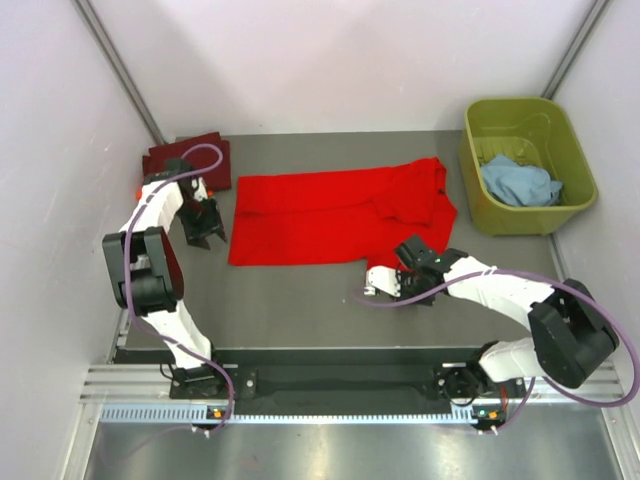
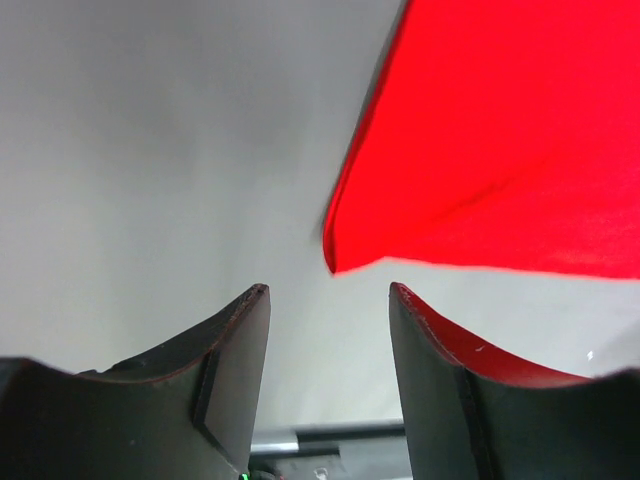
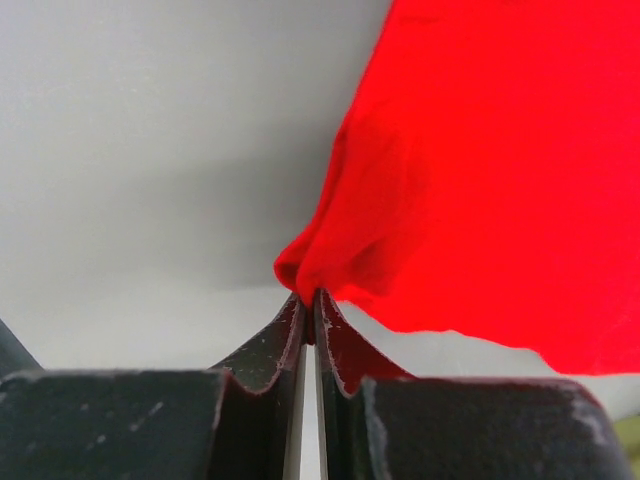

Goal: Fold and stack the t-shirts
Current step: Fold the tshirt

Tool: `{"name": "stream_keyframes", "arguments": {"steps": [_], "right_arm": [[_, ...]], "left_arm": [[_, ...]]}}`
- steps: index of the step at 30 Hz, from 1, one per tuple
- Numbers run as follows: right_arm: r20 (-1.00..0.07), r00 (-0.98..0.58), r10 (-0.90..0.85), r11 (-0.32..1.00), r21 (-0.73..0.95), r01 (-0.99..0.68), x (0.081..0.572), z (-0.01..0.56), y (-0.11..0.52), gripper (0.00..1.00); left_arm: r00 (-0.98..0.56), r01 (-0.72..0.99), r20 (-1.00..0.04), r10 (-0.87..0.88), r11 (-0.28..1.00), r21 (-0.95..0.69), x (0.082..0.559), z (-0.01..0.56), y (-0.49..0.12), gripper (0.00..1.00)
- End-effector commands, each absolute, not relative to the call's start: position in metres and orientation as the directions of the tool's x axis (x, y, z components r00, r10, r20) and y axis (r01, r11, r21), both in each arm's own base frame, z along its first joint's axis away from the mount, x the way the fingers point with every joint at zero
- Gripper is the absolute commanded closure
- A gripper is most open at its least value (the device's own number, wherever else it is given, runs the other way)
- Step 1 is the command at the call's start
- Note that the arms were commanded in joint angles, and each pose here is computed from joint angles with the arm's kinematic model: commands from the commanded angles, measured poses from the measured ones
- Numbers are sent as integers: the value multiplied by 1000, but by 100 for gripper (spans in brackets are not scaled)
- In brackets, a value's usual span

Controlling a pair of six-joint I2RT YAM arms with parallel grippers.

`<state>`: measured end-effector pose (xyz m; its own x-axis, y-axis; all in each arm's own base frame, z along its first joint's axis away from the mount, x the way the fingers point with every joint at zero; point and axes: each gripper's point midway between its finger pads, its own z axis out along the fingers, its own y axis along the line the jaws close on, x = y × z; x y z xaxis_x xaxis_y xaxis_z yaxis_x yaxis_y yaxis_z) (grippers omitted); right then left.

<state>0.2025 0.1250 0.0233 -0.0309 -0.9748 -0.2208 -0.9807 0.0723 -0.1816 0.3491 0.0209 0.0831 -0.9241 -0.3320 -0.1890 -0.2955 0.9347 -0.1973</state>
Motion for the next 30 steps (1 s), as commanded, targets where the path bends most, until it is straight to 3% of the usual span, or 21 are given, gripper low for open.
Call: {"name": "stream_keyframes", "arguments": {"steps": [1,6,19,27,30], "right_arm": [[-272,-15,-962,89,-263,-961,224,49,139,96],[-314,-54,-948,152,-295,-943,241,63,143,100],[-331,-87,-940,198,-317,-927,254,68,138,100],[-339,-127,-932,242,-324,-914,260,68,130,100],[-340,-129,-931,245,-323,-914,261,69,130,100]], "left_arm": [[-907,-368,-111,-405,894,-256,322,87,16,43],[-884,-446,0,-467,844,-298,297,68,14,43],[-868,-484,81,-489,801,-352,317,41,8,44],[-873,-479,118,-474,785,-392,332,20,4,59],[-872,-480,122,-475,775,-411,338,17,2,59]]}}
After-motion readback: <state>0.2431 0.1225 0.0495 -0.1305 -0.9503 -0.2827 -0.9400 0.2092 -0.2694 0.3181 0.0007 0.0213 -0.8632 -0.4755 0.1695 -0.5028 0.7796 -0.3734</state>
